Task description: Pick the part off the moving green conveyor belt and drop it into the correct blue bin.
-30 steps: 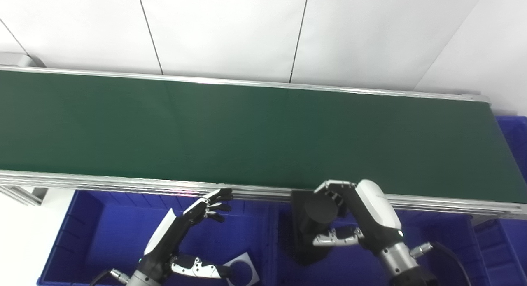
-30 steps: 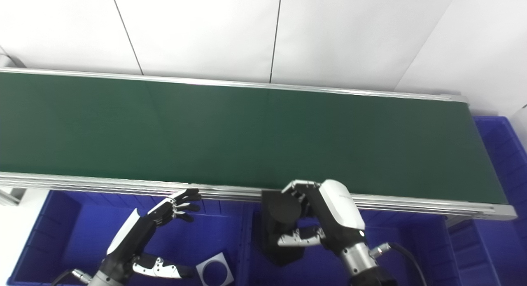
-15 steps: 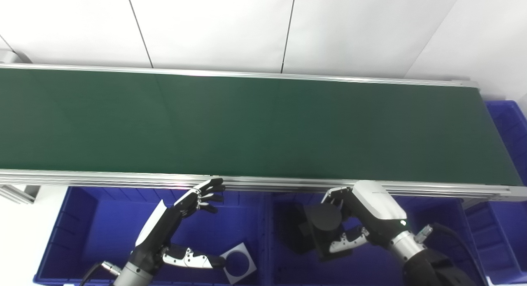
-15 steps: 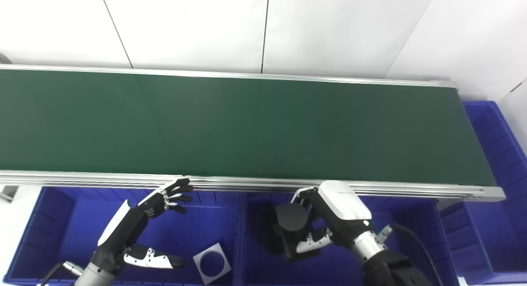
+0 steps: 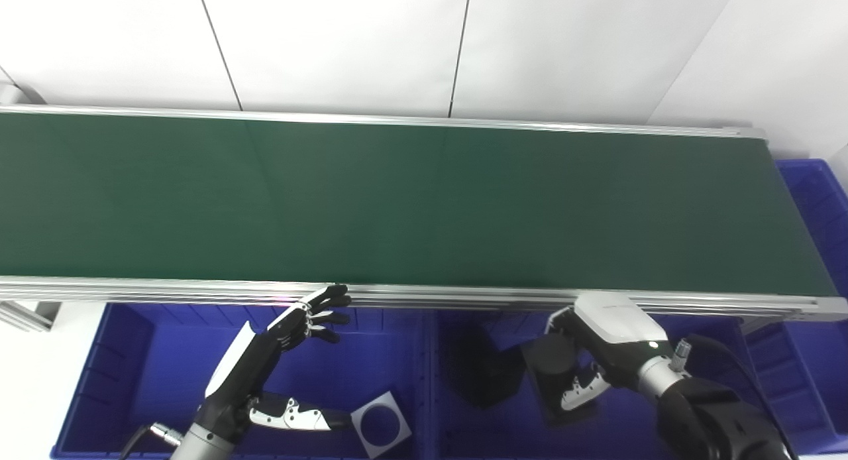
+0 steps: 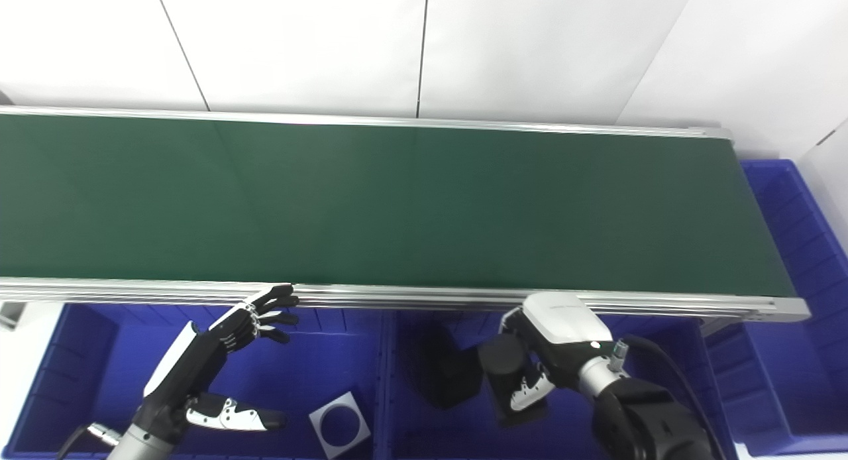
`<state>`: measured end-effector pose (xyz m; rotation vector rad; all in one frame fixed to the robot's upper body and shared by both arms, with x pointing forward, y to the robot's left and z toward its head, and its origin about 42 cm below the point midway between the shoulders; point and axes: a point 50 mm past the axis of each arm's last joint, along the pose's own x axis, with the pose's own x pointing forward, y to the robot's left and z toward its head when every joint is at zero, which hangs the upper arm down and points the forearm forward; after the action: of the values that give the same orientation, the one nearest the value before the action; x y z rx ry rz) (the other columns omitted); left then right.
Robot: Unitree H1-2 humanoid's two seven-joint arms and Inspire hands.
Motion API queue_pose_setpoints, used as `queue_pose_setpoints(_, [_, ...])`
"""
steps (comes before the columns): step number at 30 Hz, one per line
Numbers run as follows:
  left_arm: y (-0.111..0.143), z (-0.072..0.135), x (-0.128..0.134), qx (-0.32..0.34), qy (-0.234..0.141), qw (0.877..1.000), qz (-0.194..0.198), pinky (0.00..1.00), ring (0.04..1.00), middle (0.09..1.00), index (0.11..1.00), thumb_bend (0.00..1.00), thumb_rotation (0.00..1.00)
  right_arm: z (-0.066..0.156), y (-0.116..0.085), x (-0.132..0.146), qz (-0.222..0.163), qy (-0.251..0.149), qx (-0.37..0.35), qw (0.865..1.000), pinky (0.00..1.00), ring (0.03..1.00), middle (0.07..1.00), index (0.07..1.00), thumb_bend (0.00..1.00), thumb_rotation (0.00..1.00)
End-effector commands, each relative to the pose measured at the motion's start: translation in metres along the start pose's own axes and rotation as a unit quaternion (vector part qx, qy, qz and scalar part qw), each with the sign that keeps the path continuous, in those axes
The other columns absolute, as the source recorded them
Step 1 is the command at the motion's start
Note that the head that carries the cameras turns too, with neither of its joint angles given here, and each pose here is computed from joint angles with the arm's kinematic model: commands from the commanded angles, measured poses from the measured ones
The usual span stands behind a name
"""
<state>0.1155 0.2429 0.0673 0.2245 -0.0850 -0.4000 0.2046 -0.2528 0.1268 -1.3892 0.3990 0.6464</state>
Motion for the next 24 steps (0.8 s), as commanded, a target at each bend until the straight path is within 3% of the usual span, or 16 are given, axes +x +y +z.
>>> queue_pose_setpoints(1, [0.002, 0.01, 0.001, 0.002, -0.026, 1.0, -0.001, 0.64, 0.763, 0.846, 0.876, 0.88, 0.32, 0.004, -0.013, -0.009, -0.012, 0.015, 0.004, 1.0, 0.82, 0.883, 0.883, 0.85, 0.8, 0.47])
queue_pose_setpoints(7, [0.003, 0.01, 0.001, 0.001, -0.026, 1.0, -0.001, 0.64, 0.762, 0.847, 0.876, 0.87, 0.31, 0.012, -0.022, -0.019, -0.01, 0.003, 0.026, 1.0, 0.9, 0.941, 0.925, 0.912, 0.84, 0.5])
queue_pose_setpoints(13, [0.004, 0.011, 0.0, -0.003, -0.027, 1.0, -0.005, 0.65, 0.769, 0.85, 0.878, 0.87, 0.31, 0.027, -0.022, -0.038, -0.059, -0.07, 0.09, 0.992, 0.74, 0.905, 0.923, 0.945, 0.9, 0.49])
queue_pose_setpoints(19, [0.002, 0.013, 0.001, -0.007, -0.032, 0.999, -0.008, 0.66, 0.787, 0.861, 0.881, 0.88, 0.31, 0.042, -0.007, -0.048, -0.111, -0.151, 0.21, 0.96, 0.73, 0.867, 0.917, 0.949, 0.91, 0.45])
queue_pose_setpoints(24, [0.001, 0.015, 0.006, -0.02, -0.041, 0.999, -0.014, 0.69, 0.795, 0.856, 0.892, 0.88, 0.3, 0.051, 0.018, -0.049, -0.134, -0.202, 0.339, 0.909, 0.69, 0.836, 0.927, 0.969, 0.88, 0.37])
